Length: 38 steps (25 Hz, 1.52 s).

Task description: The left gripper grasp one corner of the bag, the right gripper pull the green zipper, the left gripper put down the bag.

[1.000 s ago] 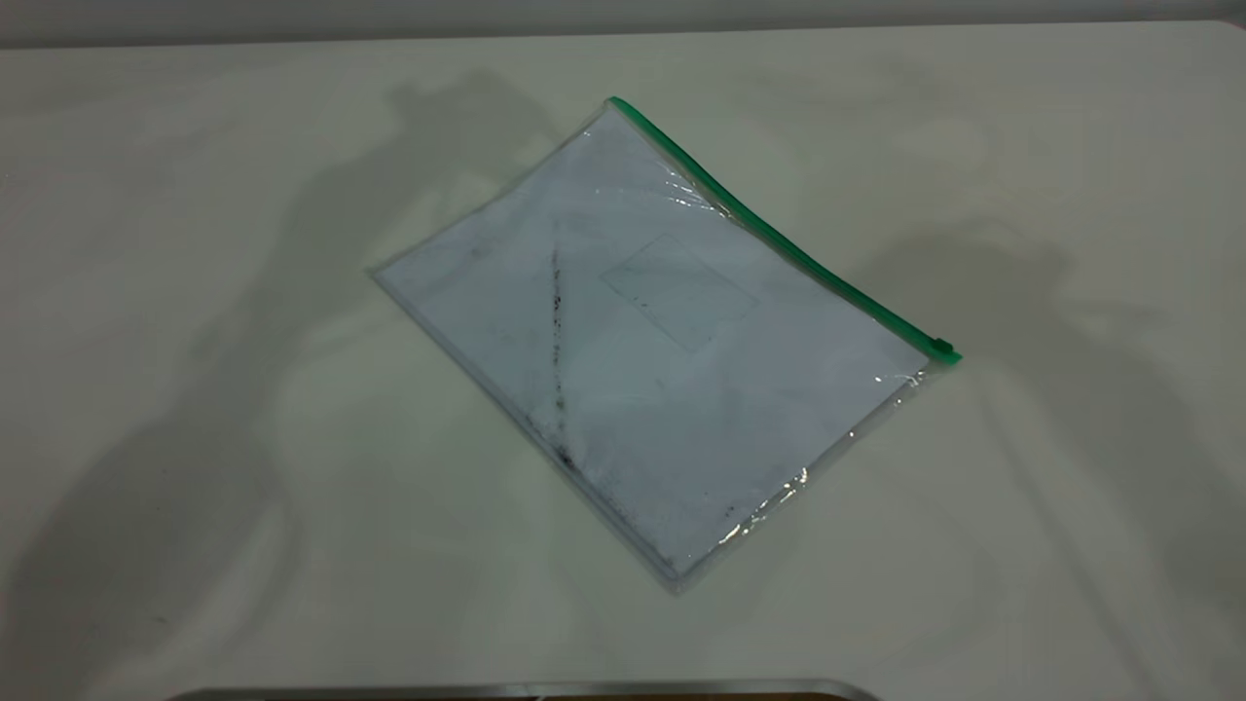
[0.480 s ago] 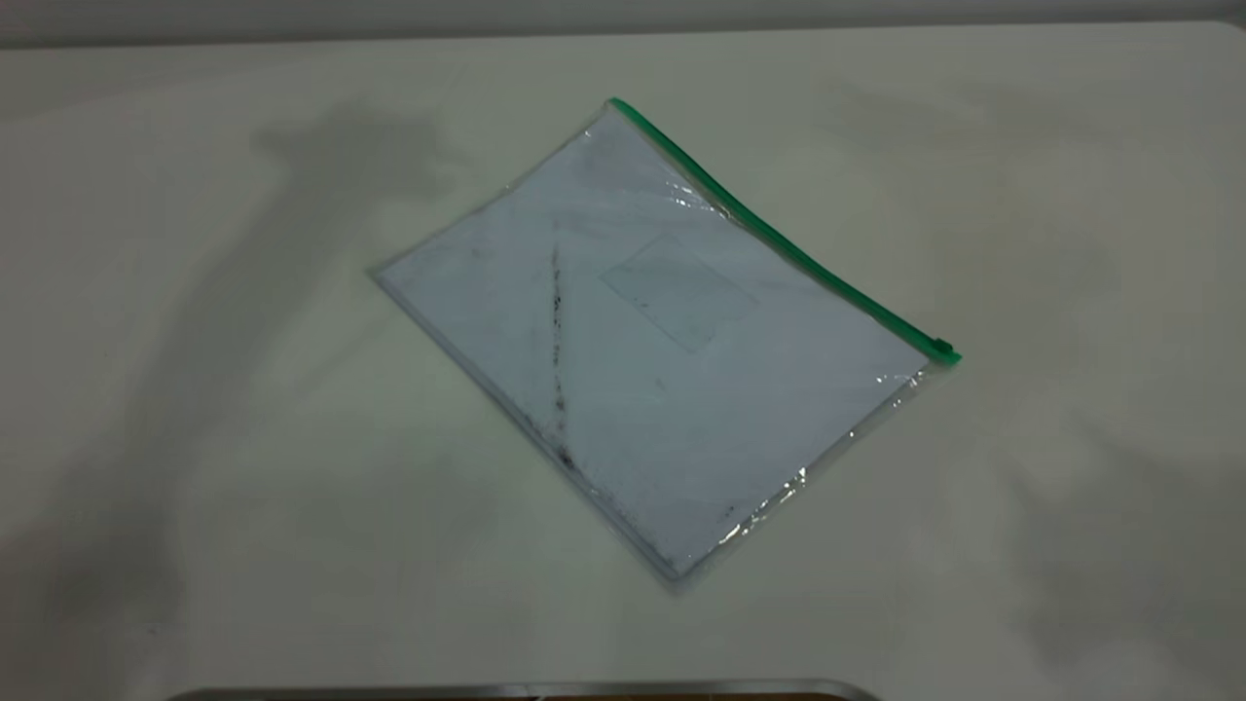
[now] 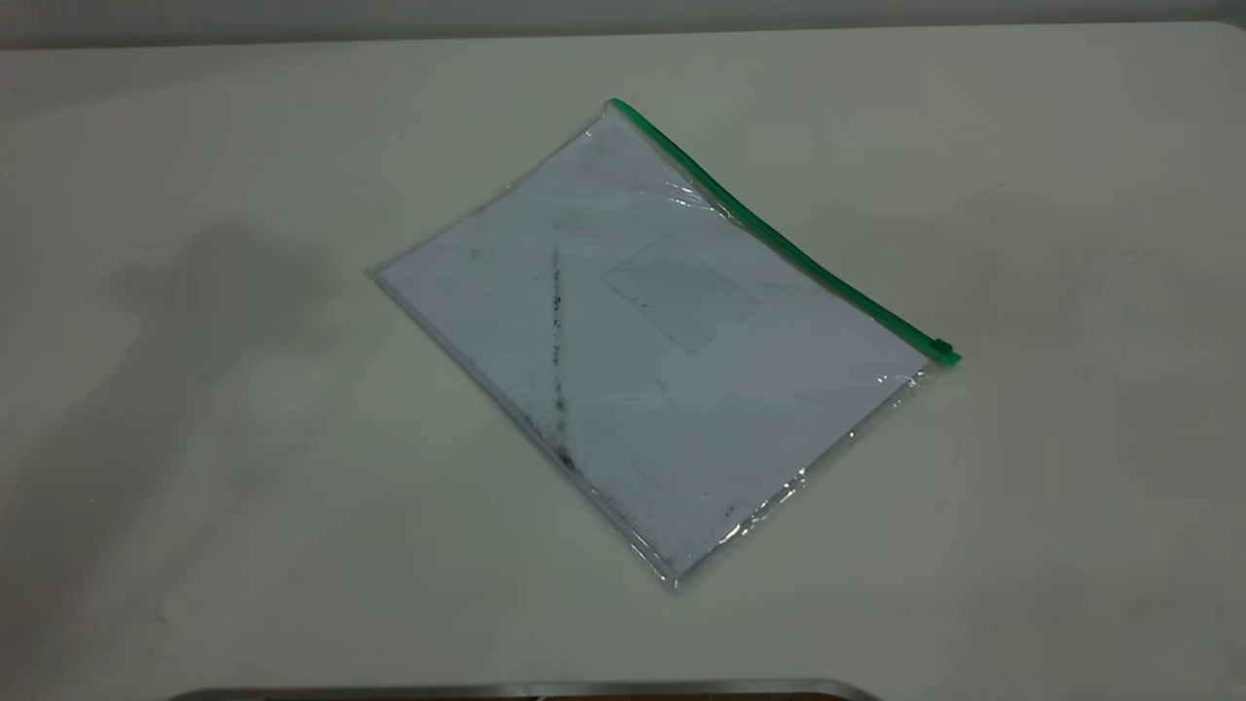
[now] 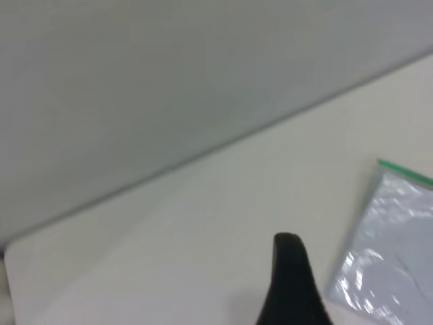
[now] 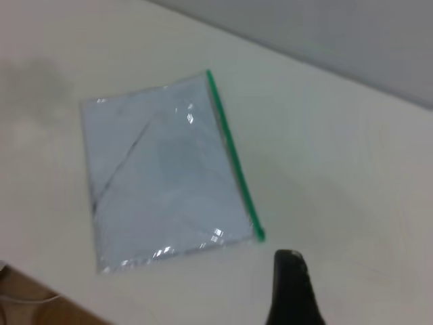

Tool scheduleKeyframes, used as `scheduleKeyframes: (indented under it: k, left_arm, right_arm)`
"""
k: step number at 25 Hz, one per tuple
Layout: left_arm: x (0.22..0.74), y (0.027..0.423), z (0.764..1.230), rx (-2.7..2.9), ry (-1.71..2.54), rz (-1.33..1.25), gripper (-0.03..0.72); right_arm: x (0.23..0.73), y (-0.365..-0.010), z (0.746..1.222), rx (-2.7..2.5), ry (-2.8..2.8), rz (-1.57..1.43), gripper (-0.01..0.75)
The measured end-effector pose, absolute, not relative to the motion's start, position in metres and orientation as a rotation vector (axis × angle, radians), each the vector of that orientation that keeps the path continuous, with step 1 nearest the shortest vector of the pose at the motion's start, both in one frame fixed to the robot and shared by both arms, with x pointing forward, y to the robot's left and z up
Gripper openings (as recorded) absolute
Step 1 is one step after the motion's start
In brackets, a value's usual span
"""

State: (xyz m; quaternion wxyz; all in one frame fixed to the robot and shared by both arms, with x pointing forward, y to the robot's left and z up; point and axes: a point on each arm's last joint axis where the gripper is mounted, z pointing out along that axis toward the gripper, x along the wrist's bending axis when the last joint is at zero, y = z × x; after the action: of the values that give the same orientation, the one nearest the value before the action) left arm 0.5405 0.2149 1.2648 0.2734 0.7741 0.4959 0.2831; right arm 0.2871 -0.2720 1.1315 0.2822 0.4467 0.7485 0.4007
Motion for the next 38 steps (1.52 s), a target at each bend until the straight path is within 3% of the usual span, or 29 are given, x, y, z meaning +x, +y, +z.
scheduleKeyframes:
  k: [11,24,33,38]
  left_arm:
    - [0.420,0.252,1.212,2.119,1.505,0.623,0.590]
    - [0.304,0.288,1.119,2.126,1.550,0.583,0.590]
    - [0.265,0.295,1.047,2.138,1.556,0.497,0.590]
    - [0.259,0.297,1.039,2.119,1.543,0.514,0.590]
  right_arm:
    - [0.227,-0.285,1.073,1.178,1.976,1.113,0.538]
    - [0.226,-0.286,1.043,1.202,1.988,1.079,0.538]
    - [0.226,-0.286,1.043,1.202,1.988,1.079,0.538]
    - [0.226,-0.286,1.043,1.202,1.988,1.079,0.538]
